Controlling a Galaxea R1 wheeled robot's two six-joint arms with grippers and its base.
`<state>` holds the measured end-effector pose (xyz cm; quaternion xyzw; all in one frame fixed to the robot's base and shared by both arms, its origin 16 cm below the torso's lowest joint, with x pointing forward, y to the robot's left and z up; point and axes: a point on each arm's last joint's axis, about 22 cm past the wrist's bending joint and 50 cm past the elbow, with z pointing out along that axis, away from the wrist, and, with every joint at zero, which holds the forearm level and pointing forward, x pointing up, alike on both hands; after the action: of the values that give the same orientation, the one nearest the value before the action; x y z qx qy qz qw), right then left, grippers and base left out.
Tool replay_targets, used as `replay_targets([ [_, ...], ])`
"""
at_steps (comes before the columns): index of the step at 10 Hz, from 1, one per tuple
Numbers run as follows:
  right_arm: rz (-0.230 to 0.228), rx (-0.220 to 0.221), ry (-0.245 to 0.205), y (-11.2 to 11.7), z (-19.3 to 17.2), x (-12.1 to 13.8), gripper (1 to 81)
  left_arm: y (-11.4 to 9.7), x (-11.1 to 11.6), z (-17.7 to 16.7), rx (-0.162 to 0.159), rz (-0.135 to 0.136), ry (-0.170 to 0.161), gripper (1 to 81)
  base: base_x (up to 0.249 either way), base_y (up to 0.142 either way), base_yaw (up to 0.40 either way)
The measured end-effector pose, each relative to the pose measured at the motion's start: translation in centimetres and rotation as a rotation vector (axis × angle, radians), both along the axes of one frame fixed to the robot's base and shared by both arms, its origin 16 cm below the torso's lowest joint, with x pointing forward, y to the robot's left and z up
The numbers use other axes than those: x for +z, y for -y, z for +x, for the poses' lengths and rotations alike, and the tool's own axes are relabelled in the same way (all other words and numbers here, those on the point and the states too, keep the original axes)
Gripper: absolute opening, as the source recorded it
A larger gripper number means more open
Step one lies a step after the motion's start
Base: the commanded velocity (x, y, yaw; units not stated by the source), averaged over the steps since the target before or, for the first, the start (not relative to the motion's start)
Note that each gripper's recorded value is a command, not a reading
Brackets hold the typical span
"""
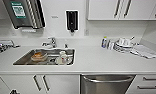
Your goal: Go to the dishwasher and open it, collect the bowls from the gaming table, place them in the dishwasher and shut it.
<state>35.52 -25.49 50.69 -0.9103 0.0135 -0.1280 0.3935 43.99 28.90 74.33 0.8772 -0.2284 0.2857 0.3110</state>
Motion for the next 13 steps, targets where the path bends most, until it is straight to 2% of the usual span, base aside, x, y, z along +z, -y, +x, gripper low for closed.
replay_targets([
  [2,0.019,-0.034,0.002,0.2,2.3,2.0,81.1,0.0,1.2,1.3,0.000,0.002,0.045,81.1,0.000,0.000,0.000],
  [4,0.031,-0.062,-0.006,0.5,4.8,3.7,81.1,0.0,1.4,1.5,-0.001,0.002,0.050,81.1,0.000,0.000,0.000],
  [5,0.045,-0.092,-0.023,0.5,6.4,4.8,81.1,0.5,1.4,1.5,-0.011,-0.005,0.051,81.1,0.000,0.000,0.000],
  [7,0.081,-0.152,-0.089,-0.1,9.0,6.2,81.1,2.2,1.4,1.7,-0.043,-0.036,0.052,81.1,0.000,0.000,0.000],
  [8,0.110,-0.190,-0.137,-0.9,10.1,6.8,81.1,2.7,1.4,1.7,-0.054,-0.045,0.051,81.1,0.000,0.000,0.000],
  [10,0.156,-0.231,-0.177,-2.7,12.7,7.4,81.1,3.7,1.3,1.7,-0.075,-0.061,0.051,81.1,0.000,0.000,0.000],
  [11,0.175,-0.244,-0.203,-3.9,13.4,6.9,81.1,3.9,1.3,1.7,-0.078,-0.064,0.050,81.1,0.000,0.000,0.000],
  [12,0.186,-0.280,-0.245,-4.3,14.0,6.2,81.1,3.9,1.3,1.7,-0.077,-0.063,0.050,81.1,0.000,0.000,0.000],
  [13,0.191,-0.333,-0.279,-3.5,15.1,6.2,81.1,3.8,1.2,1.8,-0.076,-0.062,0.050,81.1,0.000,0.000,0.000],
])
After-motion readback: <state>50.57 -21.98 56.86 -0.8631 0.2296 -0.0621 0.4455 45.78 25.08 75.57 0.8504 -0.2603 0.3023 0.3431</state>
